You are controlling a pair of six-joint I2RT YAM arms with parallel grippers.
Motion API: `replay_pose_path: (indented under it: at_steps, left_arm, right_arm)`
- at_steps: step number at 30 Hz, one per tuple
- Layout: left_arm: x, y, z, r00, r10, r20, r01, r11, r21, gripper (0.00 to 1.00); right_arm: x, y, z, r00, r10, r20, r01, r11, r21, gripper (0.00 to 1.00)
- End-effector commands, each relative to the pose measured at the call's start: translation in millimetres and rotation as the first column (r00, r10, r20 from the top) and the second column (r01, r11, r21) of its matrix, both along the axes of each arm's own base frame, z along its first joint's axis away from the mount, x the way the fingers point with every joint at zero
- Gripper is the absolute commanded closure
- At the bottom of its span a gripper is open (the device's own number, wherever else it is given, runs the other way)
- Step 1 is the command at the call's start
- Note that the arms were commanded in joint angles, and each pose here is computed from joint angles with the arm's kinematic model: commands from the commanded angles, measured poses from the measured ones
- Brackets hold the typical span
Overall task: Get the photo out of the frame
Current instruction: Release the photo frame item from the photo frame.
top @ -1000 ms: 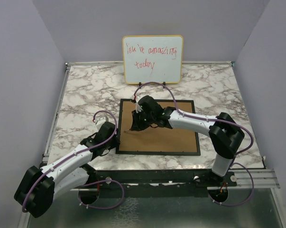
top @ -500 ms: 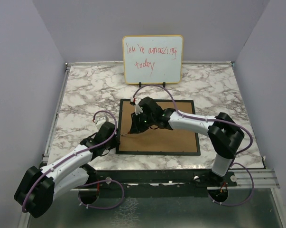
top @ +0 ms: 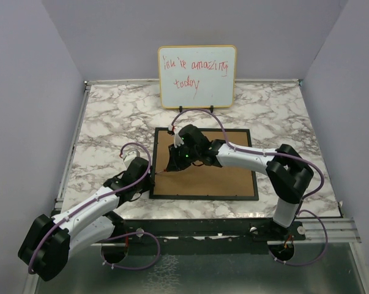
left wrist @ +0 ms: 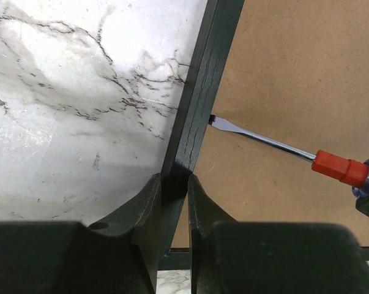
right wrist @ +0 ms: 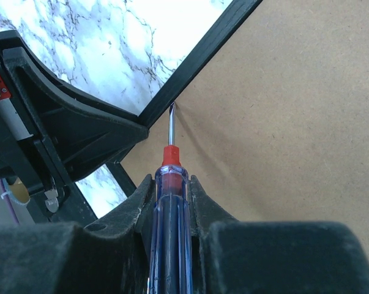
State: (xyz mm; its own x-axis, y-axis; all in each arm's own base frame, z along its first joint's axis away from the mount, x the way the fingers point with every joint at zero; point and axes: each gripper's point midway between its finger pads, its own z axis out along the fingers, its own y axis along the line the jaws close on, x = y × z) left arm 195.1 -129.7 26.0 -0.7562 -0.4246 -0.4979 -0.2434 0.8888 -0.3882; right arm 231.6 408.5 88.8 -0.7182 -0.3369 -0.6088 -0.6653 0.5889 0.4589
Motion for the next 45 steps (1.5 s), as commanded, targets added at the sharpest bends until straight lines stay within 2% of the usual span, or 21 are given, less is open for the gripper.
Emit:
replay_pose_path:
  at_steps: [1,14,20,30,37,41,42,45]
  left_arm:
    - [-16.4,9.8,-14.7,0.998,-0.01,-0.062,0.013,0.999,0.045,1.0]
    - [-16.6,9.8,-15.8,0.998,-0.015,-0.065,0.018,0.999,0.049,1.0]
    - [-16.8,9.0,-16.8,0.997,-0.021,-0.068,0.025,0.998,0.05,1.0]
    - [-16.5,9.9,-15.3,0.999,-0.01,-0.051,0.012,0.999,0.037,1.0]
    - [-16.7,11.4,-14.8,0.999,0.0,-0.041,0.002,0.999,0.034,1.0]
    - [-14.3,10.1,-10.9,1.0,0.0,-0.029,0.001,1.0,0.027,1.0]
    - [-13.4,10.1,-9.5,1.0,0.003,-0.023,-0.003,1.0,0.026,0.98]
    - [-9.3,10.0,-2.7,1.0,0.015,0.002,-0.015,1.0,0.017,0.81]
  right_arm:
    - [3.7,3.7,-10.8,1.0,0.004,-0.005,-0.004,1.0,-0.015,0.99]
    - [8.2,7.6,-14.8,1.0,0.026,0.005,-0.025,0.999,-0.042,0.99]
    - [17.9,11.3,-0.7,0.999,0.02,0.027,-0.018,0.997,-0.069,0.99]
    - [23.2,34.3,11.1,0.999,-0.016,0.047,0.022,0.992,-0.126,0.99]
    - [13.6,49.7,19.4,0.999,0.004,0.053,0.002,0.993,-0.118,0.99]
    - [21.8,37.7,25.0,0.992,-0.059,0.108,0.071,0.991,-0.115,0.99]
    - [25.6,31.3,29.5,0.99,-0.076,0.122,0.09,0.99,-0.113,0.99]
    - [36.2,11.7,35.1,0.99,-0.102,0.1,0.11,0.991,-0.078,0.99]
